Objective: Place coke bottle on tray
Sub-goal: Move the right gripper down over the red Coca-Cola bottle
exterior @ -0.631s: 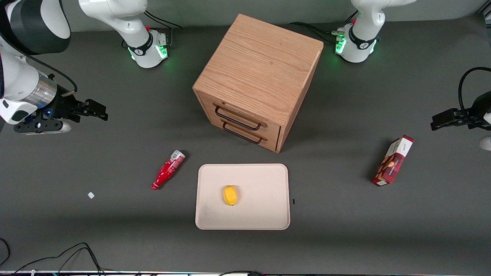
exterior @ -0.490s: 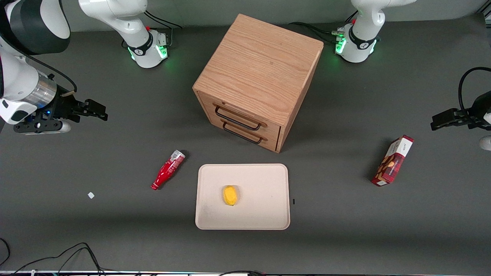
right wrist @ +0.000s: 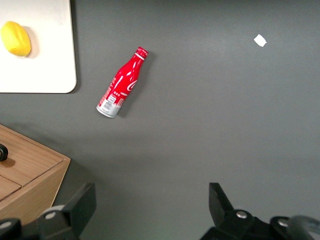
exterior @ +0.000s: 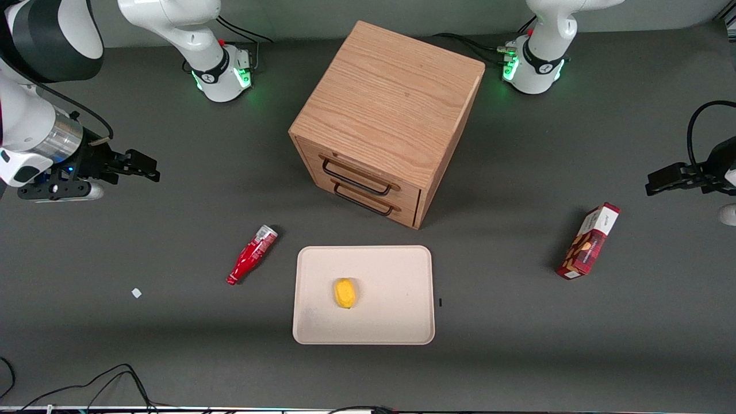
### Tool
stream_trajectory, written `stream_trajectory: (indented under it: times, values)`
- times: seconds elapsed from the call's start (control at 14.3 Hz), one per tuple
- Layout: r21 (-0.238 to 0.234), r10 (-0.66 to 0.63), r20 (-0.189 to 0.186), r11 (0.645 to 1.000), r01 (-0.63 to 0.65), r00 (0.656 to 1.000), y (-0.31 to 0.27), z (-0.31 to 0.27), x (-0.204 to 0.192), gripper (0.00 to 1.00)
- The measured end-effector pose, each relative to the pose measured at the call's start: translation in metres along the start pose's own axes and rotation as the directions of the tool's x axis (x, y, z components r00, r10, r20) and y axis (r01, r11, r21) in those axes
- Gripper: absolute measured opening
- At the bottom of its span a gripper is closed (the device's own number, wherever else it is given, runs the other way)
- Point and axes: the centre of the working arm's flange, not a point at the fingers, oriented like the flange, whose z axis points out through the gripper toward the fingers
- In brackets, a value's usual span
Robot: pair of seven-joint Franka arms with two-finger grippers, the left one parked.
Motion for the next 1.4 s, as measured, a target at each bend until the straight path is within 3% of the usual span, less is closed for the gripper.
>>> stream_trajectory:
  times: [0.21,0.35,0.42,0.63,1.05,1.4]
  values:
    - [-0.007,0.166,0.026,0.986,-0.166,0.986,-0.005,0.015,0.01,1.0]
    - [-0.034,0.292,0.057,0.956,-0.29,0.955,-0.034,0.046,0.027,1.0]
    - [-0.043,0.346,0.056,0.938,-0.344,0.937,-0.054,0.065,0.038,1.0]
    - [-0.038,0.445,0.036,0.896,-0.443,0.895,-0.098,0.115,0.064,1.0]
    - [0.015,0.552,-0.01,0.834,-0.552,0.834,-0.12,0.214,0.093,1.0]
    - [-0.009,0.602,-0.056,0.798,-0.603,0.797,-0.117,0.293,0.102,1.0]
